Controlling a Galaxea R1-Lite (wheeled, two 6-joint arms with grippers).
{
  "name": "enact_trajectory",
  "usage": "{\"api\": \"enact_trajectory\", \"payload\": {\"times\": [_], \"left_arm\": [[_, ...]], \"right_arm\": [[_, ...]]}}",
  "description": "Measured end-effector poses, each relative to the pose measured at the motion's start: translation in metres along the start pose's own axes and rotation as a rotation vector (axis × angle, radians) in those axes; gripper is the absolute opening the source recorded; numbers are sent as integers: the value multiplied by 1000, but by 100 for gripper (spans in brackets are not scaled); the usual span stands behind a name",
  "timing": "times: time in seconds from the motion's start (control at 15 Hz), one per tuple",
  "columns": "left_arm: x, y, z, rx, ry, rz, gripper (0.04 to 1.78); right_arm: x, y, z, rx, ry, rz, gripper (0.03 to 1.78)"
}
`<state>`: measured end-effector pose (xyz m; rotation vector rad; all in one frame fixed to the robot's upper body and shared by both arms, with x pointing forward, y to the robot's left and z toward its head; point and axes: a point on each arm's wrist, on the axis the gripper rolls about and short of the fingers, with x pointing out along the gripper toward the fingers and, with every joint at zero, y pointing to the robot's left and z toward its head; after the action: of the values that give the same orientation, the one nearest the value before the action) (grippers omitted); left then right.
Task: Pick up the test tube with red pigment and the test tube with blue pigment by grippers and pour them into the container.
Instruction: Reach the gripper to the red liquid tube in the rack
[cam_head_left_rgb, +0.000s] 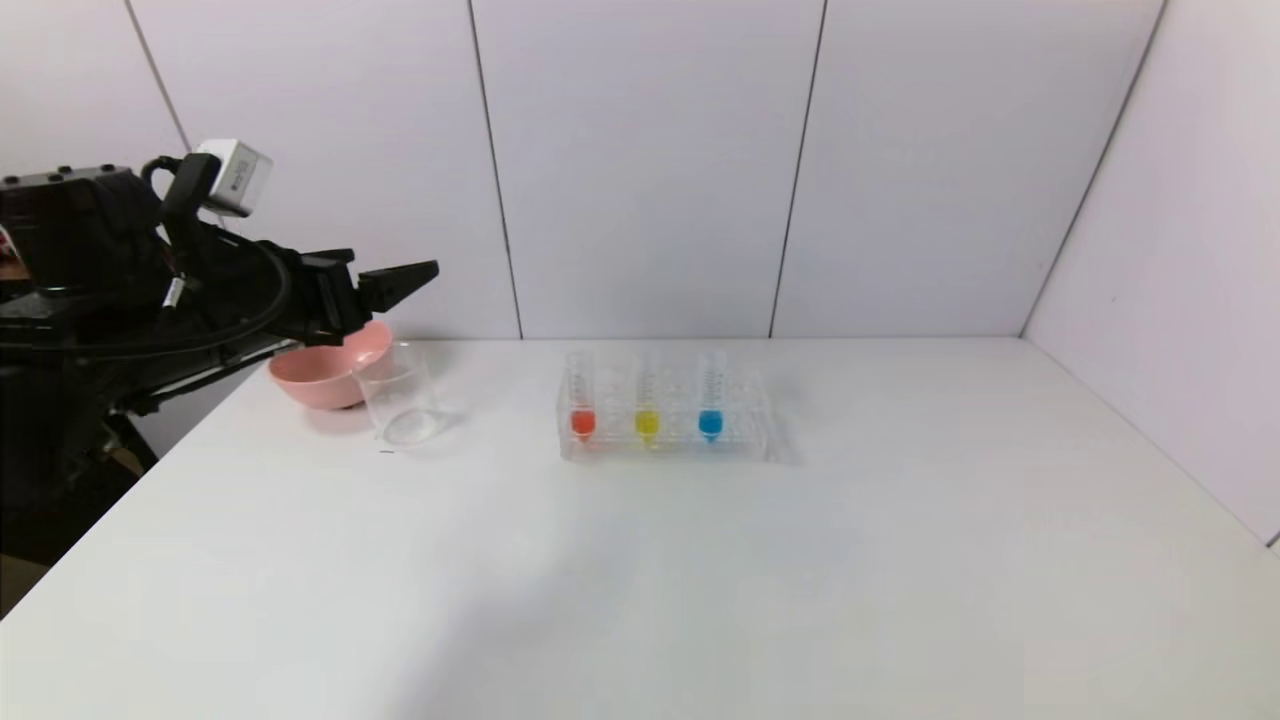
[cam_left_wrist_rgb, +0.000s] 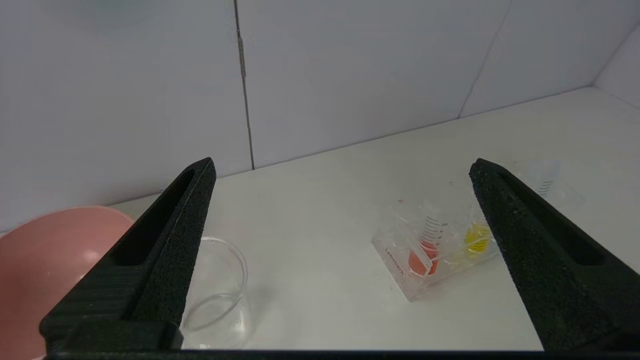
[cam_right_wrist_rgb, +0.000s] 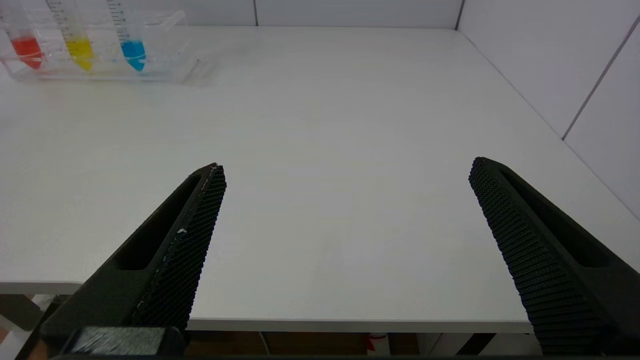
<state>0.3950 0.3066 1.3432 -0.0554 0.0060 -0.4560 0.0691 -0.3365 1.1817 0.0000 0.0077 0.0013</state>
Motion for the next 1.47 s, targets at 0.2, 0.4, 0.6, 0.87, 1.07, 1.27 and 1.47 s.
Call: {"api": "enact_trajectory", "payload": {"times": [0.2,0.4,0.6,0.87,1.07,1.27,1.47], "left_arm": [[19,3,-14,7,-5,-87,178],[29,2,-30,8,17,-182,178],[32,1,-40,1,41,-282,178],[41,-2,-54,52,25,-383,178],[53,-7,-68,95,-5,-422,178],[65,-11,-85,89,10,-476,178],[73,-10,-95,82,23,-532,178]], "right_arm": [[0,0,0,0,0,0,177],[0,0,0,0,0,0,177],[0,0,0,0,0,0,178],[0,0,0,0,0,0,177],[0,0,0,0,0,0,177],[0,0,0,0,0,0,177],[0,0,0,0,0,0,177]]}}
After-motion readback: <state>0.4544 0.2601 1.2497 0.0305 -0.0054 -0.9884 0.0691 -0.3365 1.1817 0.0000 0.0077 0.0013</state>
